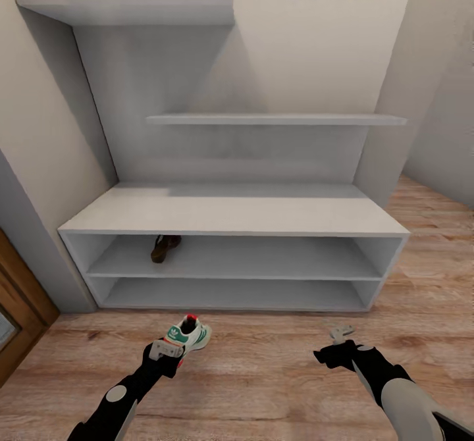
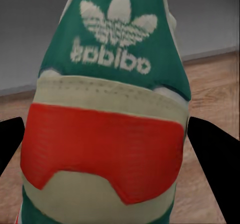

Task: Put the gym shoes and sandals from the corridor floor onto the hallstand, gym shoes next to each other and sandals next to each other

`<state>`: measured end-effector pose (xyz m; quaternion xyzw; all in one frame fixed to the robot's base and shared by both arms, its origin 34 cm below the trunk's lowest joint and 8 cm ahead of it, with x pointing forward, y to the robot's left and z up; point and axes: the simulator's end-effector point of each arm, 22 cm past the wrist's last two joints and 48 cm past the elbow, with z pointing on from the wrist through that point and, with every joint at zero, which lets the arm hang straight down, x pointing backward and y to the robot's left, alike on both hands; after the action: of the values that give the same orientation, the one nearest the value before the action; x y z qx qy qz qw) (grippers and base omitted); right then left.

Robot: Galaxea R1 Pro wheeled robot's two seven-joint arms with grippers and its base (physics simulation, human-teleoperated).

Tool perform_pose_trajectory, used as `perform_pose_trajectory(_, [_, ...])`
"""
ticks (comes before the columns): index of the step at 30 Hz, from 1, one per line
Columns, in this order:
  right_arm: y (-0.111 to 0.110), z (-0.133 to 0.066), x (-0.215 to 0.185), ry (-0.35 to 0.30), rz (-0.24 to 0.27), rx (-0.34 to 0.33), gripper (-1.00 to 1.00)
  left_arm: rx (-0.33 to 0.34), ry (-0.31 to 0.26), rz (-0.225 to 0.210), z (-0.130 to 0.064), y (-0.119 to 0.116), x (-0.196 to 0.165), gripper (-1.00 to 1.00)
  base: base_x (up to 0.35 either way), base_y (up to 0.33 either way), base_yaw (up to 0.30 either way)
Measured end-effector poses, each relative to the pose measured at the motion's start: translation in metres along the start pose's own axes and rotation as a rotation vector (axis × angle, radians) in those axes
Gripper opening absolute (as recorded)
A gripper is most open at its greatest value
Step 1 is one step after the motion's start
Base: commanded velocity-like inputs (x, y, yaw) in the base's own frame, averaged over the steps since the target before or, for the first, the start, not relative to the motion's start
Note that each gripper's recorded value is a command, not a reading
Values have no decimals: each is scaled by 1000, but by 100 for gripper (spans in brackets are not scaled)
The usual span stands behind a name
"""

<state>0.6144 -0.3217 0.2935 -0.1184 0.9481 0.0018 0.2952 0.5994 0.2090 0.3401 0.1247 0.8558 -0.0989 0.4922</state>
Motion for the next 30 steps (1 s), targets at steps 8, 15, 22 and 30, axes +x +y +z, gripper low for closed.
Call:
perform_pose_trajectory(8, [2, 0, -1, -1, 1, -3, 100, 4, 0, -3, 1, -3, 0, -100, -194, -308, 0])
perform_pose_trajectory(15, [3, 1, -1, -1, 1, -5, 100, 9, -1, -8, 2, -8, 0, -100, -273, -217, 0])
perform_pose_trajectory(22, [10, 2, -2, -2, 1, -14, 100, 9, -2, -9, 2, -9, 0, -100, -279, -223, 0])
perform_pose_trajectory(30, [13, 2, -2, -3, 1, -17, 100, 9, -3, -10, 2, -9, -1, -100, -133, -120, 0])
